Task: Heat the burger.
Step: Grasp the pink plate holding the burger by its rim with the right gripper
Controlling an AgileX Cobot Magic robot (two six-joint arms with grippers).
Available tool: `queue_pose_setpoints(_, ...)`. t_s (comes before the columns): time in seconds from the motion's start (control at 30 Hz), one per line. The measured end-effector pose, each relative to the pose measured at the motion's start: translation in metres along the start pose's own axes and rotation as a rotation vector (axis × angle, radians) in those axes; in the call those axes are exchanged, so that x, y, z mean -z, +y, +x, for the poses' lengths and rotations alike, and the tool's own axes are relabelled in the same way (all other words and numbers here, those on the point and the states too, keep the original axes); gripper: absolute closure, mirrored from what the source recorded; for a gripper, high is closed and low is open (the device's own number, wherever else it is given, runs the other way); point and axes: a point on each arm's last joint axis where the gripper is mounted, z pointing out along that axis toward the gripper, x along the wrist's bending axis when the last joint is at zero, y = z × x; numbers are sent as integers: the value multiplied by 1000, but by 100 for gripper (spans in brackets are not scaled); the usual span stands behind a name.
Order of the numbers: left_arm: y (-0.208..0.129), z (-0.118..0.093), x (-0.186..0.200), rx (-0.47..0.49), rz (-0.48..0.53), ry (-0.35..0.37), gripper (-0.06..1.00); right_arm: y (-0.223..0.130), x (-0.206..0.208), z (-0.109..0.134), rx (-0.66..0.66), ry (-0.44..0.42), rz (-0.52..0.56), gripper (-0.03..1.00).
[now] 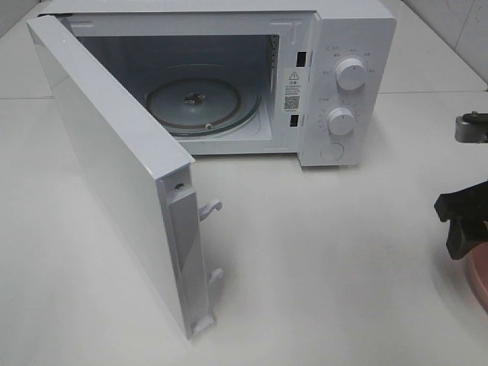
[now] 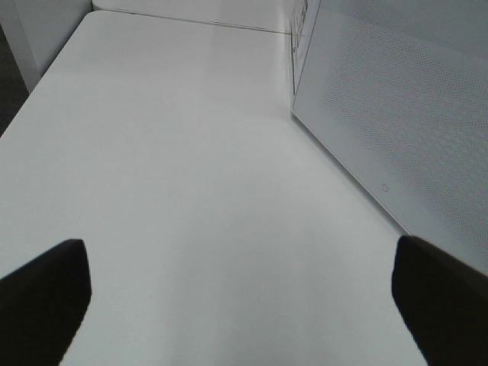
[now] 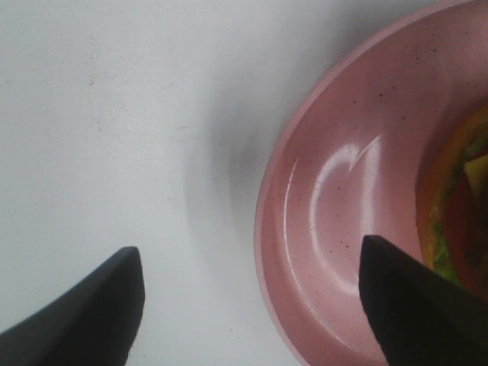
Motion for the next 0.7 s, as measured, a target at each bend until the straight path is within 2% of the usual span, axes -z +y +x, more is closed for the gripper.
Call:
queue_pose_setpoints(0.27, 0, 0, 0, 0, 0, 0, -5, -5, -16, 1, 5, 9, -35, 20)
queue_pose_setpoints(0.47, 0, 0, 0, 0, 0, 0, -5, -1, -37, 3, 14, 9, -3, 20)
queue_pose_setpoints(0.7, 0, 0, 0, 0, 0, 0, -5, 3, -50, 4, 11, 5, -13, 20)
